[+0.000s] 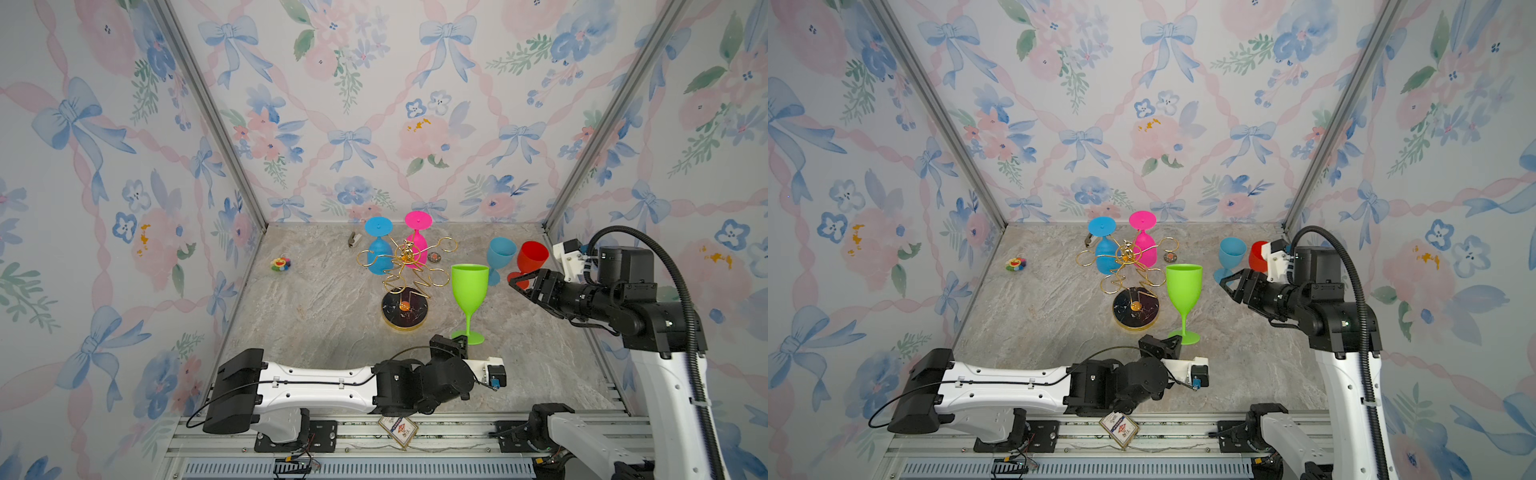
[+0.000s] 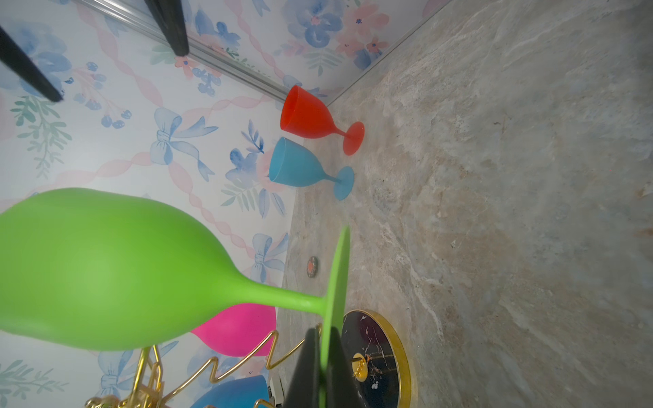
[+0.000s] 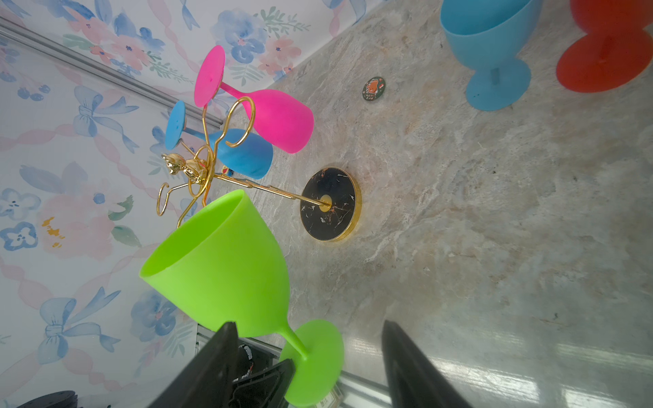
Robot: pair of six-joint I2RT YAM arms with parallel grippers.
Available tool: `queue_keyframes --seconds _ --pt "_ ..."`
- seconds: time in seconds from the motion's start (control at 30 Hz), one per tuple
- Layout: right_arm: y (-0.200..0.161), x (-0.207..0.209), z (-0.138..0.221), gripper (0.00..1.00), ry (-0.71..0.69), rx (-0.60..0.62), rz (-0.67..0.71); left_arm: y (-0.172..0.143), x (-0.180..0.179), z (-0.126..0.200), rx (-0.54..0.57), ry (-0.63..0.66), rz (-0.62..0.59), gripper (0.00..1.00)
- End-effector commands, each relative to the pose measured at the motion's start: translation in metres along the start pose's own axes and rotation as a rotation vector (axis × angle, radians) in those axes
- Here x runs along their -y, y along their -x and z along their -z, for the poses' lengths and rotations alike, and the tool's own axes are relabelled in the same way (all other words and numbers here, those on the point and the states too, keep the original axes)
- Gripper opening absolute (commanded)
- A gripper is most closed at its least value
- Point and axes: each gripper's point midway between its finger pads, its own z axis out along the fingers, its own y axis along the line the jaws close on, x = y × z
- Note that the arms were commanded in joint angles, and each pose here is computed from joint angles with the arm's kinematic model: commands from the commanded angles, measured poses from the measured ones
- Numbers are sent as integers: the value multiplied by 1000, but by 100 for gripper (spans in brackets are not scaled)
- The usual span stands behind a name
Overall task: Take the wine glass off the wine glass rack
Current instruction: Pick up the wine glass from the wine glass rack.
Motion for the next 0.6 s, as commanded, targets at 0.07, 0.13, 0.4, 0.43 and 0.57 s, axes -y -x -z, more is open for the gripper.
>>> queue_keyframes --seconds 0.07,0.13,0.4,0.43,0.57 --pt "-19 10 -4 65 -56 -85 -49 -26 32 -12 -103 0 -143 0" --pt "-21 10 -7 63 -72 -113 -61 -28 36 -13 -114 1 -159 0" --pt "-22 -4 -19 54 -81 -239 -133 -37 43 -17 -160 15 -208 0" --pt "-23 -5 -21 53 -80 -254 -140 -38 49 -19 -167 8 -222 0" --pt "-28 -4 -31 50 -70 -310 -188 -47 61 -25 -216 17 -274 0"
